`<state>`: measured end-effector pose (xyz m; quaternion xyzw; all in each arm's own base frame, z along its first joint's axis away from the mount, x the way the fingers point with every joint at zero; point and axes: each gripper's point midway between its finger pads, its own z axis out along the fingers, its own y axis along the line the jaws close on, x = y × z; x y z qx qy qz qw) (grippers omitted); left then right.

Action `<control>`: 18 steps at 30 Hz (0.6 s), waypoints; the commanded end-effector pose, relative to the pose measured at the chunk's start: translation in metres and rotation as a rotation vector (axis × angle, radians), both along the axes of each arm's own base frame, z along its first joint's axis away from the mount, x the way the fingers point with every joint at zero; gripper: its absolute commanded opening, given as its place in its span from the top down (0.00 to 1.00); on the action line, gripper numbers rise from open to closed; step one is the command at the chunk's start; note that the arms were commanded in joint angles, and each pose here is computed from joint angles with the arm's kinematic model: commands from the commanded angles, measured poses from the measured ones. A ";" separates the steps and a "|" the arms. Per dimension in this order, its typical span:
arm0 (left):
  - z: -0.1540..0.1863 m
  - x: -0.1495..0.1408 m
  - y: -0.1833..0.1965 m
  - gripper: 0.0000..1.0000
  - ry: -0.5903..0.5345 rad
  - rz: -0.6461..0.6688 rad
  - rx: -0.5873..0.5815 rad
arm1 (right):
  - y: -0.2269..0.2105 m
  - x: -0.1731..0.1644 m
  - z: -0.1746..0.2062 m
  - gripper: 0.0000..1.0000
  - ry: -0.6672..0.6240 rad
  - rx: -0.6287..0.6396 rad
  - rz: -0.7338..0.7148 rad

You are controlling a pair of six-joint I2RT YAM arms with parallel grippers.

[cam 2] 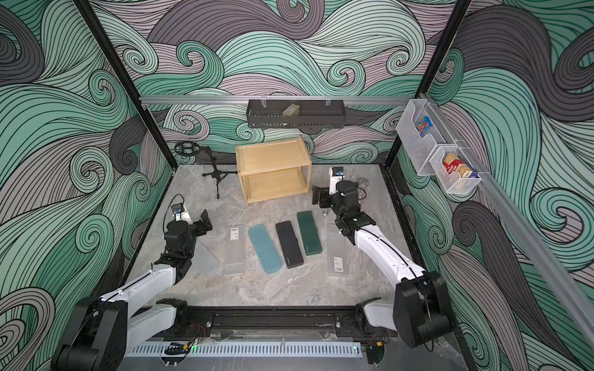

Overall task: Remove the pencil cases from the shelf
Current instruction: Reset both arms

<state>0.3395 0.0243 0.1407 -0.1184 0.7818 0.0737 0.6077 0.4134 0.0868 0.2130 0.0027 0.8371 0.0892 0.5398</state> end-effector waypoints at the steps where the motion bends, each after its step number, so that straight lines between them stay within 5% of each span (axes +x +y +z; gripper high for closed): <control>1: 0.038 0.007 0.017 0.01 -0.188 0.100 0.098 | -0.064 0.009 -0.011 0.00 -0.041 0.044 -0.195; 6: 0.013 0.021 0.016 0.01 -0.152 0.055 0.138 | -0.120 -0.003 -0.043 0.00 -0.074 -0.054 -0.356; 11: 0.007 0.026 0.037 0.01 -0.125 0.097 0.060 | -0.132 -0.025 -0.049 0.00 -0.234 -0.187 -0.379; 18: 0.011 0.016 0.032 0.01 -0.164 0.049 0.025 | -0.128 -0.024 -0.075 0.00 -0.221 -0.219 -0.352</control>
